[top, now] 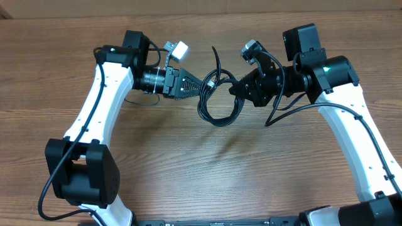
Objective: Untangle cables
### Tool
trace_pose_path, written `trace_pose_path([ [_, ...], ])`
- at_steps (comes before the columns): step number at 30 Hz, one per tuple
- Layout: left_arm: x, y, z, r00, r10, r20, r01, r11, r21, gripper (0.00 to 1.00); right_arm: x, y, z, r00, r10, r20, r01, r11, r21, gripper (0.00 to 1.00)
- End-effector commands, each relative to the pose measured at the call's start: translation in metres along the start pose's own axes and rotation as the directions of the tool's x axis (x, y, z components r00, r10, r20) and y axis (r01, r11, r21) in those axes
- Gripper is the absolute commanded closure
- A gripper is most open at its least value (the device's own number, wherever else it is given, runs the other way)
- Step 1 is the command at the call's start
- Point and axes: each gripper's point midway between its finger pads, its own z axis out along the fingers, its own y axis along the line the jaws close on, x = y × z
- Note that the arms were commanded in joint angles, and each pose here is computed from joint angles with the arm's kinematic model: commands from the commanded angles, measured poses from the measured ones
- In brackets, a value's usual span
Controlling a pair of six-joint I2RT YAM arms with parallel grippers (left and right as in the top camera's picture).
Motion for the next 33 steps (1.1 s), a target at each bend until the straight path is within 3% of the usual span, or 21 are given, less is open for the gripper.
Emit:
trace_pose_path([
  [1,-0.002,-0.018,-0.001,0.999,-0.046,0.018,0.044,0.994,0.105,0.42,-0.015,0.01,-0.014,0.998,-0.027,0.054,0.027,1.0,0.004,0.96],
  [6,0.003,-0.019,0.007,0.999,-0.047,-0.007,0.048,0.994,0.102,0.47,-0.013,0.009,-0.013,0.998,0.043,0.045,-0.043,0.999,0.006,0.96],
  [7,0.002,-0.006,0.004,1.0,-0.021,-0.012,0.021,0.999,0.03,0.51,-0.011,0.005,-0.013,0.998,0.054,0.035,-0.055,0.998,0.031,0.96],
  [8,-0.001,0.023,-0.002,1.0,-0.017,-0.019,0.015,0.992,-0.128,0.56,-0.007,-0.005,-0.013,0.996,0.081,0.022,-0.083,0.993,0.087,0.96],
  [9,-0.011,0.081,-0.021,0.988,-0.144,0.057,0.154,0.88,-0.449,0.54,0.0,-0.012,-0.013,0.993,0.116,-0.002,-0.115,0.984,0.137,0.96],
  [10,-0.02,0.102,-0.032,0.973,-0.184,0.142,0.232,0.799,-0.555,0.48,0.003,-0.006,-0.012,0.991,0.136,-0.015,-0.134,0.985,0.113,0.96],
  [11,-0.03,0.103,-0.032,0.971,-0.165,0.176,0.236,0.794,-0.56,0.44,0.004,-0.001,-0.01,0.989,0.146,-0.023,-0.144,0.985,0.093,0.96],
  [14,-0.06,0.089,-0.013,0.967,-0.118,0.227,0.215,0.854,-0.474,0.1,0.009,0.009,-0.005,0.988,0.147,-0.051,-0.143,0.987,0.07,0.96],
  [16,-0.074,0.071,-0.001,0.969,-0.113,0.221,0.185,0.923,-0.337,0.05,0.009,0.012,-0.005,0.987,0.15,-0.052,-0.147,0.988,0.053,0.96],
  [18,-0.085,0.066,0.009,0.959,-0.191,0.211,0.232,0.954,-0.192,0.05,0.008,0.016,-0.004,0.988,0.149,-0.049,-0.148,0.989,0.028,0.96],
  [21,-0.092,0.076,0.023,0.9,-0.42,0.118,0.422,0.906,0.012,0.1,0.009,0.016,-0.005,0.987,0.154,-0.052,-0.152,0.988,0.029,0.96],
  [23,-0.093,0.085,0.026,0.861,-0.504,0.074,0.501,0.864,0.058,0.07,0.009,0.016,-0.005,0.987,0.154,-0.053,-0.153,0.988,0.029,0.96],
  [26,-0.096,0.11,0.037,0.745,-0.666,0.044,0.662,0.745,0.077,0.06,0.008,0.016,-0.004,0.988,0.149,-0.048,-0.148,0.989,0.029,0.96],
  [28,-0.095,0.098,0.046,0.735,-0.678,-0.028,0.677,0.73,0.096,0.05,0.008,0.016,-0.005,0.987,0.151,-0.049,-0.149,0.988,0.031,0.96],
  [30,-0.094,0.083,0.049,0.74,-0.667,-0.09,0.673,0.732,0.108,0.12,0.009,0.014,-0.005,0.987,0.151,-0.051,-0.149,0.988,0.042,0.96],
  [31,-0.093,0.079,0.05,0.726,-0.678,-0.112,0.687,0.718,0.108,0.22,0.009,0.012,-0.005,0.987,0.15,-0.052,-0.148,0.988,0.052,0.96],
  [33,-0.088,0.072,0.049,0.669,-0.724,-0.168,0.742,0.663,0.097,0.29,0.009,0.01,-0.005,0.987,0.15,-0.052,-0.146,0.987,0.064,0.96],
])
